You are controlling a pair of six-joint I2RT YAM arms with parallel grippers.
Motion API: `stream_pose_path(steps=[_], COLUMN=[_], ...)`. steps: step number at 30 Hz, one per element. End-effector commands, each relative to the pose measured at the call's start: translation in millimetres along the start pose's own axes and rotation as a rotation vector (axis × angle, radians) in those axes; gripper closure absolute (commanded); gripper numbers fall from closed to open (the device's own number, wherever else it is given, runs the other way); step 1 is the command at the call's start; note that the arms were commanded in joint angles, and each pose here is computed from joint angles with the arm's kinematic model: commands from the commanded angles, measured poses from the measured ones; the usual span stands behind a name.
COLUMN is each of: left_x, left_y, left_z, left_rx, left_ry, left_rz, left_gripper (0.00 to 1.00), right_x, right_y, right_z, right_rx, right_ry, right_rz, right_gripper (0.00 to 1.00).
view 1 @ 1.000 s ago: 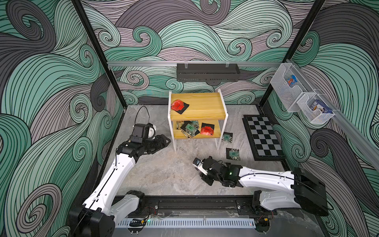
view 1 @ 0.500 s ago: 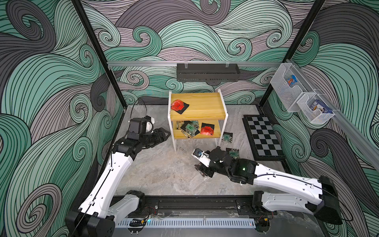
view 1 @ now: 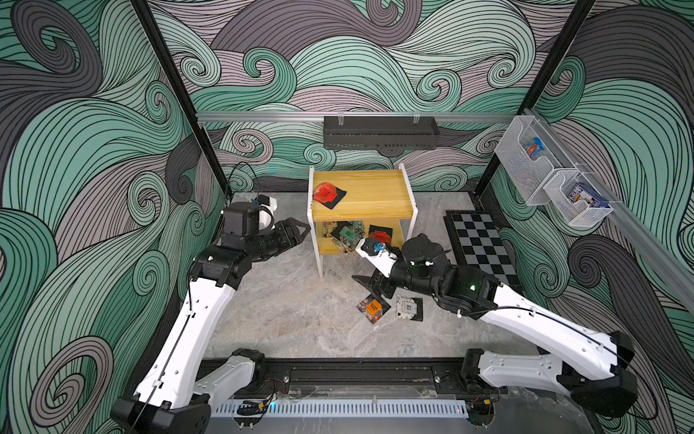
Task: Remove the tea bags from the shelf
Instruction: Pick up the tea bag from the shelf.
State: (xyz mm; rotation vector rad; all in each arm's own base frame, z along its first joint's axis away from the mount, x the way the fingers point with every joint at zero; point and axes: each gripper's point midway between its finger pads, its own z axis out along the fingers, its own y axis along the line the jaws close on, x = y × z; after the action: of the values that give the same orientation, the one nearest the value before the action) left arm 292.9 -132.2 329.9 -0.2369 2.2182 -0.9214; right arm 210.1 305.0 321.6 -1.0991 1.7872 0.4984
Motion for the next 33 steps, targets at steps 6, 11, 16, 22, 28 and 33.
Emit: stream_pose_path(steps=[6,11,16,22,28,33], left_x=[-23.0,-34.1,-43.3,-57.2,-68.2,-75.5], left_y=[-19.6,-23.7,-26.5,-32.0,-35.2,-36.2], left_z=[-5.3,-5.7,0.8,3.7,9.7,20.0], left_rx=[0.016,0.009,0.02,0.016,0.024,0.037], left_ry=[-0.037,-0.062,-0.082,-0.105,-0.122,-0.119], left_rz=[0.026,0.032,0.021,0.046,0.058,0.053], left_gripper=[0.32,0.32,0.32,0.31,0.31,0.31], right_x=[-50.7,-76.8,-92.0,-102.4,-108.4,-103.9], right_y=[-27.6,-52.6,-79.9,-108.5,-128.9,-143.1], right_z=[-1.9,6.5,21.7,44.5,69.5,90.1], right_rx=[-0.047,-0.04,-0.062,-0.082,-0.134,-0.167], right_ry=[-0.023,-0.036,-0.021,-0.01,-0.002,0.016], right_rz=[0.094,0.195,0.329,0.452,0.578,0.672], right_gripper=[0.24,0.27,0.32,0.4,0.52,0.61])
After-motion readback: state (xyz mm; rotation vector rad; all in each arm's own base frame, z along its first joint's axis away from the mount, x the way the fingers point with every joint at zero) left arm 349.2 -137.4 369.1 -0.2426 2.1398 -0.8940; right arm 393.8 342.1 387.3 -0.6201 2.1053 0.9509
